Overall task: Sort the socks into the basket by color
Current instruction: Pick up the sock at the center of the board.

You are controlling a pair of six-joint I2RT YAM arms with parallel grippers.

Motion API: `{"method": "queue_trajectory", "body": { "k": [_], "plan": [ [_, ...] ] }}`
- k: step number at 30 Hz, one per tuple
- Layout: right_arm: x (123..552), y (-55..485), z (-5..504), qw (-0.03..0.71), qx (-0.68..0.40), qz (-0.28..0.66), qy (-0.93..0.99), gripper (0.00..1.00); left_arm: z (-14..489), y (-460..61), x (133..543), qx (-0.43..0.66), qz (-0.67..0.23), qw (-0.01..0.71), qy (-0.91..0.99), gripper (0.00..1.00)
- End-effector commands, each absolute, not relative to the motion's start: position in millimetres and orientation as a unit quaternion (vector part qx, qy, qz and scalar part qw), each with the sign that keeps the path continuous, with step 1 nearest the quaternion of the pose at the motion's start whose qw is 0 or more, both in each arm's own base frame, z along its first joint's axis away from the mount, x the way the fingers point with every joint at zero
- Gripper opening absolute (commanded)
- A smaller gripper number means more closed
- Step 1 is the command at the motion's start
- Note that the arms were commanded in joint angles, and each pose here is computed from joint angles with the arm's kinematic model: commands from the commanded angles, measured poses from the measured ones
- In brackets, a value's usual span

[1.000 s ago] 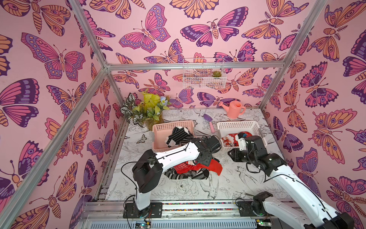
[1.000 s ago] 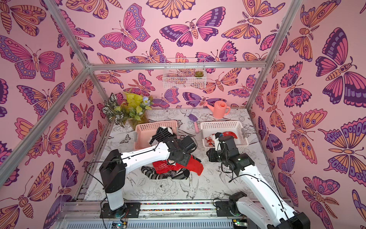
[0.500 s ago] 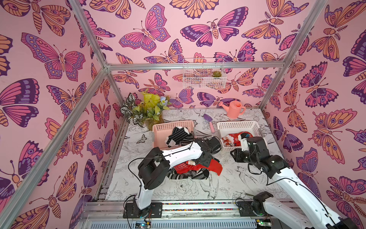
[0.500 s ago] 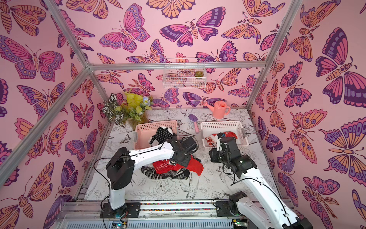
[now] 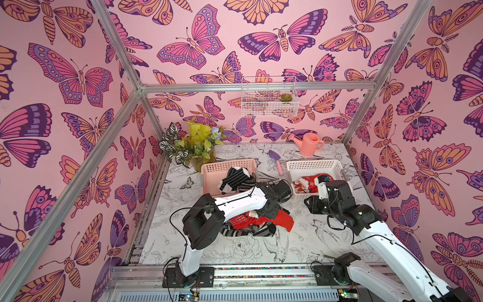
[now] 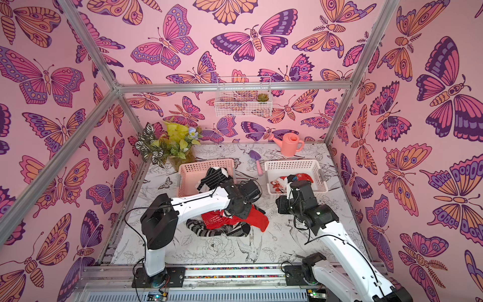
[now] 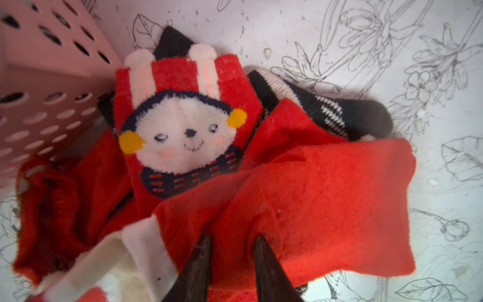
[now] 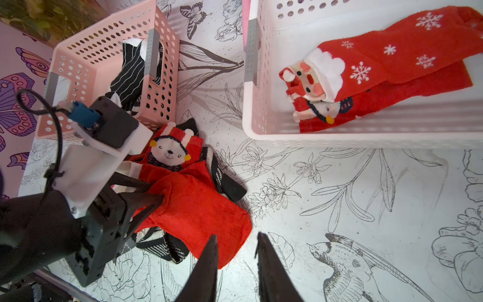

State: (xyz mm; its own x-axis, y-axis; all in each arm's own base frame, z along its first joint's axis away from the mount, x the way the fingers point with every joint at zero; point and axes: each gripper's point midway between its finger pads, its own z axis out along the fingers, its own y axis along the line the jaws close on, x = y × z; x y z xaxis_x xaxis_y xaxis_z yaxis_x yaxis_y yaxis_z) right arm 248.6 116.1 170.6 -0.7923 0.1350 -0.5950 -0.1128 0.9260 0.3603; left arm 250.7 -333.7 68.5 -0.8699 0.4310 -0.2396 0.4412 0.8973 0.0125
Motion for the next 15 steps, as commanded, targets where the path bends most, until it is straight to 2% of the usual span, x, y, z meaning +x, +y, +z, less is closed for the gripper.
{"method": "queue_trajectory", "body": {
  "k": [1,9,15],
  "plan": [
    [248.6,113.4,170.2,0.321,0.016,0.188,0.928,0.29,62.1,-326.7,248.2,0.225,-0.013,0.108,0.968,0.22],
    [248.6,112.3,172.5,0.325,0.016,0.188,0.927,0.29,63.6,-327.1,248.6,0.225,-0.015,0.11,0.968,0.08],
    [249.8,111.5,174.1,0.328,0.019,0.189,0.926,0.29,84.5,-328.0,250.6,0.224,-0.03,0.13,0.965,0.0]
  ]
}}
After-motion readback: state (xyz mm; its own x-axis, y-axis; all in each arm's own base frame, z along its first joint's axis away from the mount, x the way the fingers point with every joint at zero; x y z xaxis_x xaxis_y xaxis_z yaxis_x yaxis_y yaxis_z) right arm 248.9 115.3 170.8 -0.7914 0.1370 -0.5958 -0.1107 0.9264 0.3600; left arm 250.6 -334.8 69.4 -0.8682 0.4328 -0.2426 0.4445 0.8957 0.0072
